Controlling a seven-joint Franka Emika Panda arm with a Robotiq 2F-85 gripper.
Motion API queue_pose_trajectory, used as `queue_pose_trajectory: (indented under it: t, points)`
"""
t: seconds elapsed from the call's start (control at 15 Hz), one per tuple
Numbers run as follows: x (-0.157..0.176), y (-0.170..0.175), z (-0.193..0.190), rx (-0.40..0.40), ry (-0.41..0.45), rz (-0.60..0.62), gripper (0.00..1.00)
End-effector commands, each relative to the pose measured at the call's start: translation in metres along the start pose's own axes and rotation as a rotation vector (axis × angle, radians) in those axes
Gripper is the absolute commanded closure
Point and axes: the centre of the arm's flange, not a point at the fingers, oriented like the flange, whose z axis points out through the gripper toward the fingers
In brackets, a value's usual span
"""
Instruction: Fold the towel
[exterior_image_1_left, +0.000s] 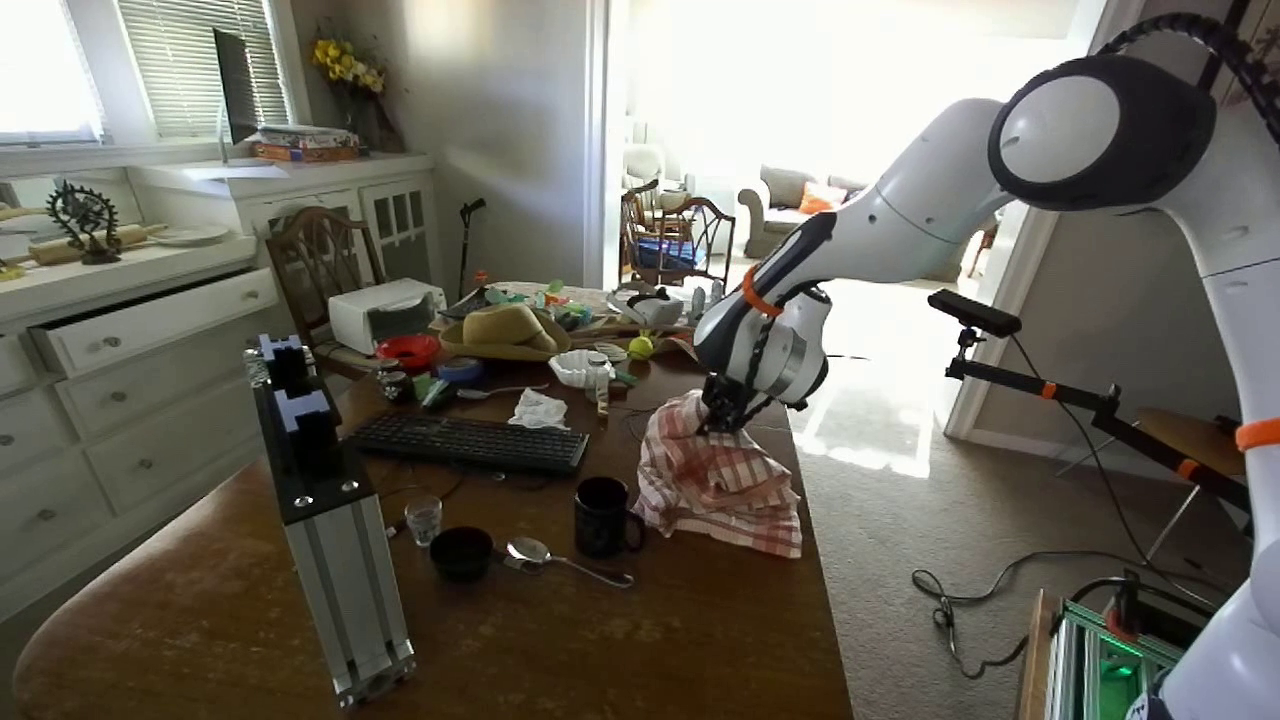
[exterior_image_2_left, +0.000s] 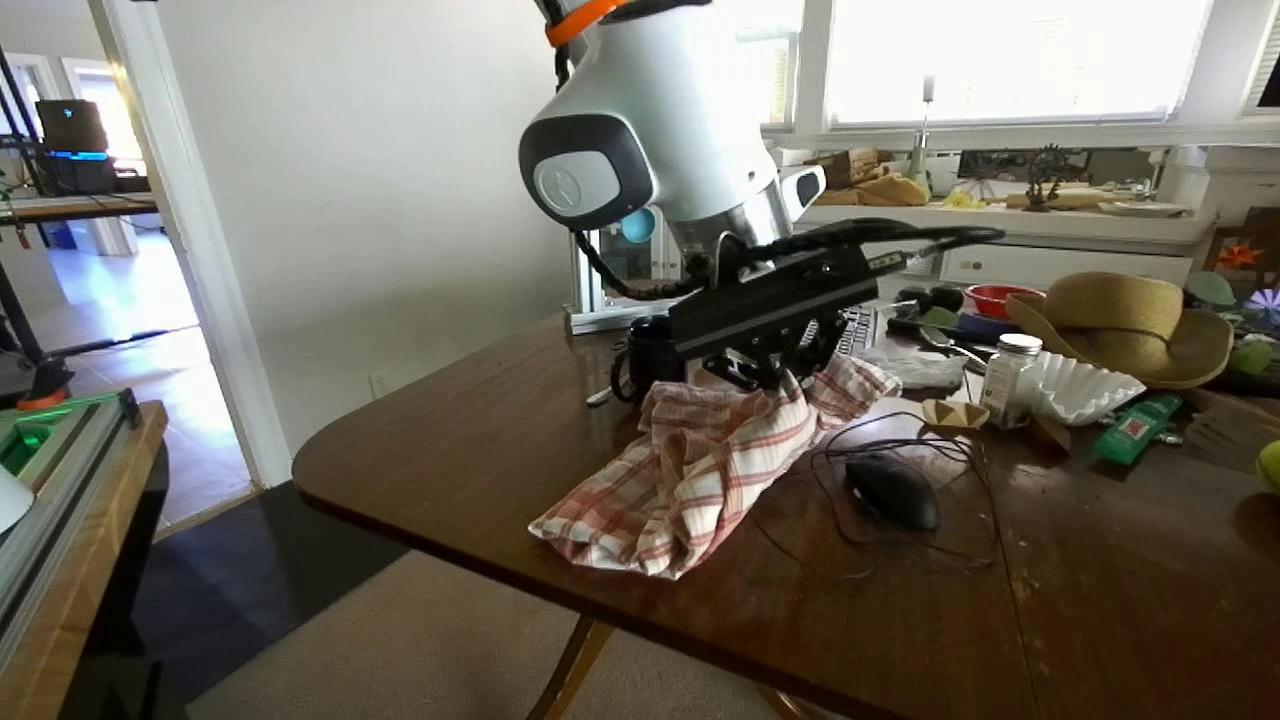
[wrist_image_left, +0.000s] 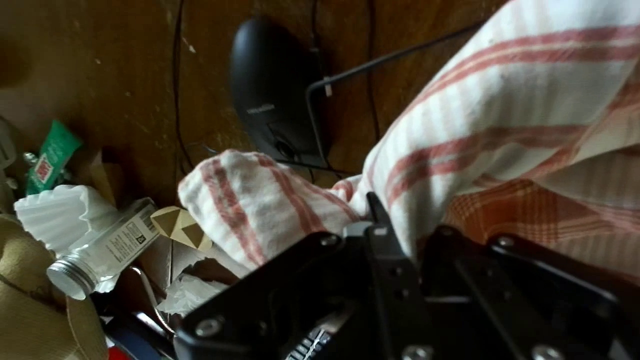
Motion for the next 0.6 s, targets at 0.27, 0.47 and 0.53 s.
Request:
queue_pose_trajectory:
  t: [0.27, 0.47, 0.53]
  points:
    - [-0.002, -0.059, -0.043, -0.243, -0.166, -0.297, 0.97]
    - [0.010, -0.082, -0.041, -0.328, -0.245, -0.396, 0.97]
    - [0.015, -0.093, -0.038, -0.351, -0.269, -0.433, 0.97]
